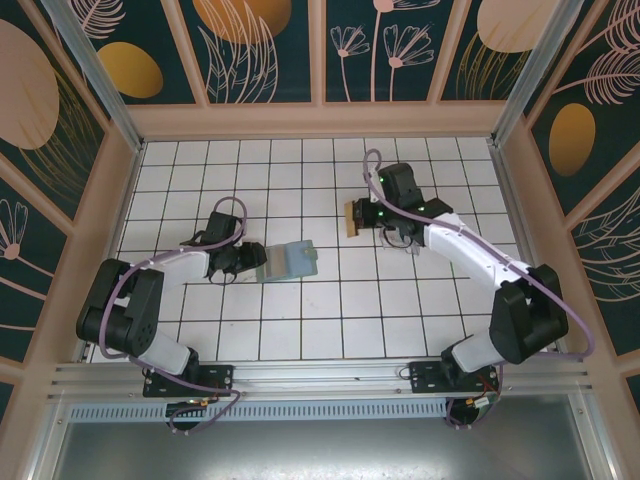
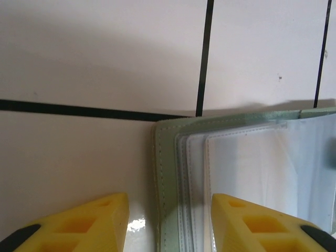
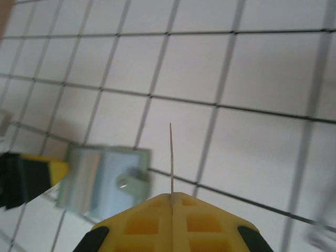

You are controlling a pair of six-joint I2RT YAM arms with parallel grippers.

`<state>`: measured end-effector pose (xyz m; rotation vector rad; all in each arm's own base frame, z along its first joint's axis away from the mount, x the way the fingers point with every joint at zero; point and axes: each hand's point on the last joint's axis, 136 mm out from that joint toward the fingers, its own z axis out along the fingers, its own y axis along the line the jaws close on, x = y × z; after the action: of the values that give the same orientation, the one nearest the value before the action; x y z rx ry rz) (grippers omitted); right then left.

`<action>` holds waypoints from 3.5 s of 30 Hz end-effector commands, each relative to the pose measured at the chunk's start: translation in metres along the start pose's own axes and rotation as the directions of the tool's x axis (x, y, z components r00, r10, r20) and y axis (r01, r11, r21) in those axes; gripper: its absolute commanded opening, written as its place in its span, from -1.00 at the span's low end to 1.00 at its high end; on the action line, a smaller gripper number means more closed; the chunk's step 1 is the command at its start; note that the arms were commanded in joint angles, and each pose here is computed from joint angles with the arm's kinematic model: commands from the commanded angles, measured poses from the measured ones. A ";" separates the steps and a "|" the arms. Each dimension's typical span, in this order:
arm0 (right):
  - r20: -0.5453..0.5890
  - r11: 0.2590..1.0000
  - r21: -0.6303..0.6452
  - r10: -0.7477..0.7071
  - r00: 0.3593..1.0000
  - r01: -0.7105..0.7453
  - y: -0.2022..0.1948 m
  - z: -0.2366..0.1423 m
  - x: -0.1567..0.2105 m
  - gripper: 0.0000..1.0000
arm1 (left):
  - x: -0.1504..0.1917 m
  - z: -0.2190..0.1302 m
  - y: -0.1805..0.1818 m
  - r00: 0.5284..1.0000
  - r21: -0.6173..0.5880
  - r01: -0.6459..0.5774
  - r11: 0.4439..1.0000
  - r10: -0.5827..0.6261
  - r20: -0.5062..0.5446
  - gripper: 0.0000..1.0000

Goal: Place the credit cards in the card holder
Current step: Pick up the credit card from the storage box, then insert the credit card into the card slot.

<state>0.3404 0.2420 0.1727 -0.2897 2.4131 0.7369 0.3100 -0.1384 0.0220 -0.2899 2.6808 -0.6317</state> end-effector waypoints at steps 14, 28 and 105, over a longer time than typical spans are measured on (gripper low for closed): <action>-0.194 0.918 -0.397 -0.058 0.979 -0.024 0.073 0.090 0.066 -1.00 | 0.006 0.004 0.013 0.999 -0.069 0.043 0.997 -0.044 -0.019 -0.19; -0.300 0.877 -0.450 0.032 0.953 -0.171 0.084 0.119 0.087 -1.00 | 0.012 0.008 0.023 0.999 -0.100 0.041 0.994 -0.044 -0.027 -0.32; -0.311 0.841 -0.396 0.255 0.915 -0.369 0.093 0.163 0.105 -1.00 | 0.017 0.016 0.021 0.994 -0.076 0.089 0.993 -0.093 -0.049 -0.74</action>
<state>0.3003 0.4046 0.0417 -0.1911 2.5346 1.5293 0.3116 -0.1281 0.0129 -0.4057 2.6854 -0.5645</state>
